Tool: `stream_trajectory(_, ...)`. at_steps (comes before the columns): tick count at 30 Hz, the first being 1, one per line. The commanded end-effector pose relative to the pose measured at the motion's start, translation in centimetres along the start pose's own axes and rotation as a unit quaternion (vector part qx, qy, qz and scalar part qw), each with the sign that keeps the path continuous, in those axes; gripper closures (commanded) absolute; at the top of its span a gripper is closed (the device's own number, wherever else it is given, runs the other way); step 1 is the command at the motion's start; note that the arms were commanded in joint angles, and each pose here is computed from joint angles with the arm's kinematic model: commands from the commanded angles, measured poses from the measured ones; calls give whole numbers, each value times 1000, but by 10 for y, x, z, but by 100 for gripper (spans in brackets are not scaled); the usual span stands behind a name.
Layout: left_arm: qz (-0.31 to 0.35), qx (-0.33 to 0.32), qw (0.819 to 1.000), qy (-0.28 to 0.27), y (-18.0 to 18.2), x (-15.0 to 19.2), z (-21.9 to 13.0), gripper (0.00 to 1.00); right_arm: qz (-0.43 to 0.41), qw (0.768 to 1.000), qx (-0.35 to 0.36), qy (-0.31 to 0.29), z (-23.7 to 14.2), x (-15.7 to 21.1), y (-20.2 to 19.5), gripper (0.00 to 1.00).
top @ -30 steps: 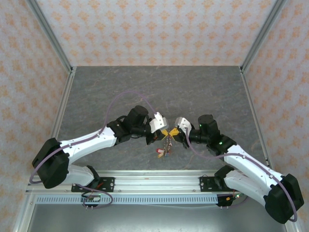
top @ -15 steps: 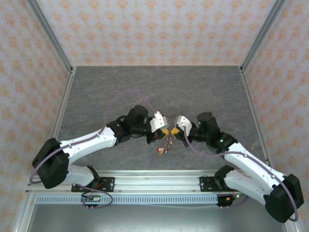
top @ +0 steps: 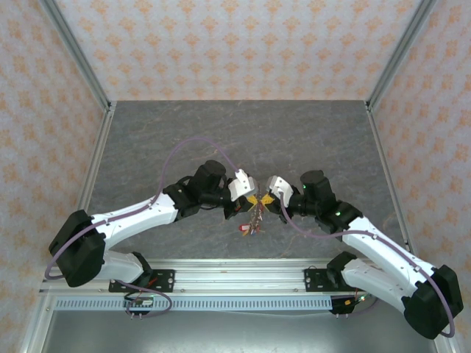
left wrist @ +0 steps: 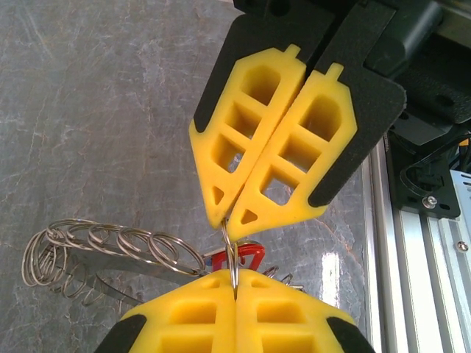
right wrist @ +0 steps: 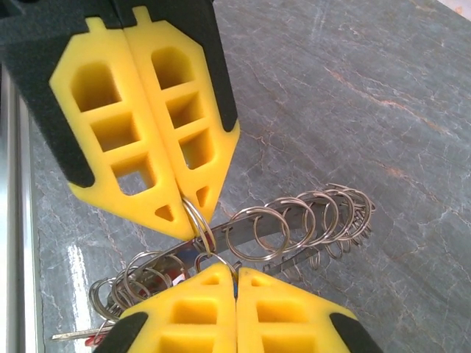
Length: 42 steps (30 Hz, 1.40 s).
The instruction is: Put the keys on the keyring
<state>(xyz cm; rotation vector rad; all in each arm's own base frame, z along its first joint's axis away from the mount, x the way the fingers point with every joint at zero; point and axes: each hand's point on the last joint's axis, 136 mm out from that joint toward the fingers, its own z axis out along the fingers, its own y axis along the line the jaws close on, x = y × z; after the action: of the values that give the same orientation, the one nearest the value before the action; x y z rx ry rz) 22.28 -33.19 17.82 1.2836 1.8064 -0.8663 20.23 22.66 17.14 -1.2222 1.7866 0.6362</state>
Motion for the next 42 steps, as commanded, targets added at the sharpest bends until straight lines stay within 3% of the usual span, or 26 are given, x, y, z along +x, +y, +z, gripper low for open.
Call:
stream_trajectory(1, 30, 11, 997, -69, -10, -39, -15, 100, 23, 998, 2, 58, -1, 25, -1, 95)
stream_trajectory(8, 30, 8, 997, -66, -8, -37, -14, 100, 14, 995, 24, 98, -5, 36, -9, 93)
stream_trajectory(13, 32, 10, 998, -59, -8, -35, -12, 100, -5, 993, 26, 112, -11, 33, -10, 86)
stream_trajectory(26, 55, 7, 998, -40, -8, -35, -15, 100, -87, 995, -33, -47, -28, -44, 13, 84)
stream_trajectory(33, 56, 9, 997, -50, -12, -40, -20, 100, -82, 992, -84, -42, -18, -42, 23, 84)
stream_trajectory(42, 58, 16, 997, -49, -16, -40, -23, 100, -99, 992, -61, -44, -11, -41, 13, 79)
